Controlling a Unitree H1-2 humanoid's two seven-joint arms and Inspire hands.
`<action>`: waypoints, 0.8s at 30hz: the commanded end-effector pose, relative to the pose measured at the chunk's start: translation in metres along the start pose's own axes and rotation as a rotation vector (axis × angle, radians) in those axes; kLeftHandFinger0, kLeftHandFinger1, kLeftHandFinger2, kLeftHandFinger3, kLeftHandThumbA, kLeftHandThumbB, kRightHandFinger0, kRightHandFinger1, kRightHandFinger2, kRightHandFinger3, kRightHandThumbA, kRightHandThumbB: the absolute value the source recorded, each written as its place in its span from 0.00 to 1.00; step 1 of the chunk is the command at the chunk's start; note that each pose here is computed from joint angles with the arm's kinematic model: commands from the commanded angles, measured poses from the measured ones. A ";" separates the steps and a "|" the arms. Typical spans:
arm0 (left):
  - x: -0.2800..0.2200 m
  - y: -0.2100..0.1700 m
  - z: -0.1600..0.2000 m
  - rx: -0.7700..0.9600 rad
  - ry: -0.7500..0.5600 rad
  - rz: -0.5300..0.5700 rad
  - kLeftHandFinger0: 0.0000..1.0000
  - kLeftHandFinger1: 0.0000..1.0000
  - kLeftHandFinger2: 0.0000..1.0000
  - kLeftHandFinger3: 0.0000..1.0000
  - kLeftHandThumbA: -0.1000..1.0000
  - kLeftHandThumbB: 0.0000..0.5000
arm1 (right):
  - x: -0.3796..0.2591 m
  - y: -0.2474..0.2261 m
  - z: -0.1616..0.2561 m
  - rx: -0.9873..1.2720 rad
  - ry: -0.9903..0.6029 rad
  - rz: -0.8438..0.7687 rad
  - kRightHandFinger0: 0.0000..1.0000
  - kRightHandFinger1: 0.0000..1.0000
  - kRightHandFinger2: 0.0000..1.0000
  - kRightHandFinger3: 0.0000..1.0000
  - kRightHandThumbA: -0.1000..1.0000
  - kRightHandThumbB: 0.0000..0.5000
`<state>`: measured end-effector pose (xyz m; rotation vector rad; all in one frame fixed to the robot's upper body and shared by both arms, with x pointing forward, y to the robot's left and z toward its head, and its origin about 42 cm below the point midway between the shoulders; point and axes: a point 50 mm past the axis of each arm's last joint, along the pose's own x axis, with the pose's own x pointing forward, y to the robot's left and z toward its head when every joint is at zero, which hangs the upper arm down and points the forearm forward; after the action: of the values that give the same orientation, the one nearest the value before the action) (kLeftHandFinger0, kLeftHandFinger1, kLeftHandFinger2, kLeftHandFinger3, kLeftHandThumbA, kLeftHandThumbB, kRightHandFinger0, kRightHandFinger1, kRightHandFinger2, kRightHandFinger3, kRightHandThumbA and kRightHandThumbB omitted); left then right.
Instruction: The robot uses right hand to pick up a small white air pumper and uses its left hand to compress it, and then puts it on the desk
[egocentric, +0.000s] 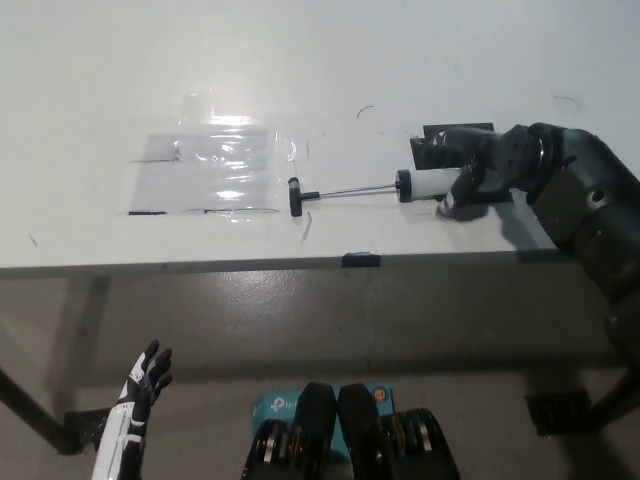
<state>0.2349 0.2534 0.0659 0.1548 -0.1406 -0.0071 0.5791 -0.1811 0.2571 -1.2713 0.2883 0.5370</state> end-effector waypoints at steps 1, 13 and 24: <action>0.001 0.006 0.006 0.009 -0.053 -0.001 1.00 1.00 1.00 1.00 1.00 0.06 | 0.001 -0.003 0.007 -0.150 -0.024 -0.137 0.01 0.43 0.79 0.72 0.00 0.40; 0.011 0.010 0.010 0.040 -0.076 -0.005 1.00 1.00 1.00 1.00 1.00 0.09 | -0.001 0.002 -0.018 -0.058 -0.044 -0.194 0.16 0.70 1.00 1.00 0.00 0.37; 0.013 0.011 0.013 0.040 -0.081 -0.002 1.00 1.00 1.00 1.00 1.00 0.09 | -0.005 0.001 -0.030 -0.017 -0.084 -0.243 0.17 0.69 0.97 0.97 0.00 0.32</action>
<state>0.2428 0.2570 0.0715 0.1677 -0.1622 -0.0080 0.5739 -0.1964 0.2387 -1.3041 0.1165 0.4270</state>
